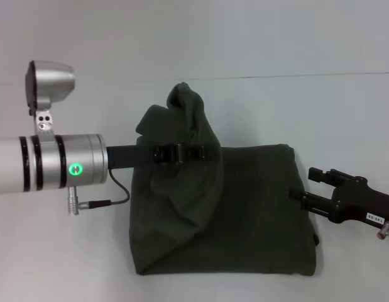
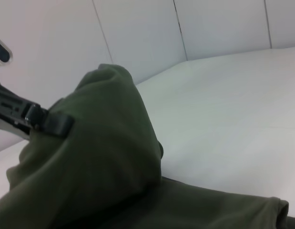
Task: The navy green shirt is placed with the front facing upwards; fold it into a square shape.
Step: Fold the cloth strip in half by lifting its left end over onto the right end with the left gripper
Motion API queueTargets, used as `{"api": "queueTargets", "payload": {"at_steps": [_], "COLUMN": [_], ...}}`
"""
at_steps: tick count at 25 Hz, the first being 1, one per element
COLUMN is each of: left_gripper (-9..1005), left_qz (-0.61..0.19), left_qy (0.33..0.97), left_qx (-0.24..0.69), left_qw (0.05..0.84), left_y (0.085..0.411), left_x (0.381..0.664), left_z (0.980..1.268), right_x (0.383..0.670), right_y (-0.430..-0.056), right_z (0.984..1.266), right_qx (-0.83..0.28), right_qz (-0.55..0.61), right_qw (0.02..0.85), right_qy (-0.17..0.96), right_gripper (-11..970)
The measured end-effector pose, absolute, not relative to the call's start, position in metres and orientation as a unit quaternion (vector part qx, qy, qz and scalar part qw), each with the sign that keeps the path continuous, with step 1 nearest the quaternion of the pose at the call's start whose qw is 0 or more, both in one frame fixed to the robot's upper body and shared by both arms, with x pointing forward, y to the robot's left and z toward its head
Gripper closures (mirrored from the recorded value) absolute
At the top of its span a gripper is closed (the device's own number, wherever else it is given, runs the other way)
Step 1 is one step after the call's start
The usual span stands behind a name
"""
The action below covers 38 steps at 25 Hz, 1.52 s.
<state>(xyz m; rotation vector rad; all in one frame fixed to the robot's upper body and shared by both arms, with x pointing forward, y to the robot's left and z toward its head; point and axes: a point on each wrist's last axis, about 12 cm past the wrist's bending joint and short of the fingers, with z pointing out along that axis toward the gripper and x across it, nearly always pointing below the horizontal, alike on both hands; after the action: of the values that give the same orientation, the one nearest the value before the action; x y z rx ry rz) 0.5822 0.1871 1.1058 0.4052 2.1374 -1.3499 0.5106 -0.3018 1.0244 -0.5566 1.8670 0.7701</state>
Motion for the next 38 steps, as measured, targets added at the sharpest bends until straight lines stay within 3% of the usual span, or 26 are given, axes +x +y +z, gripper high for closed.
{"api": "queueTargets", "payload": {"at_steps": [17, 33, 38], "left_gripper": [737, 724, 492], "left_qz": [-0.511, -0.553, -0.583], "left_qy": [0.797, 0.783, 0.762], "left_qx": [0.171, 0.124, 0.121], "left_qw": [0.274, 0.256, 0.254], "left_y": [0.157, 0.146, 0.143], "left_x": [0.581, 0.577, 0.575], "left_z": [1.094, 1.086, 1.093], "right_x": [0.517, 0.518, 0.517], "right_y": [-0.301, -0.303, -0.312], "right_z": [1.024, 1.026, 1.028], "right_qx": [-0.233, -0.238, -0.234], "right_qz": [0.305, 0.301, 0.290], "right_qw": [0.499, 0.501, 0.505], "right_qy": [0.777, 0.776, 0.779], "right_gripper": [228, 255, 255]}}
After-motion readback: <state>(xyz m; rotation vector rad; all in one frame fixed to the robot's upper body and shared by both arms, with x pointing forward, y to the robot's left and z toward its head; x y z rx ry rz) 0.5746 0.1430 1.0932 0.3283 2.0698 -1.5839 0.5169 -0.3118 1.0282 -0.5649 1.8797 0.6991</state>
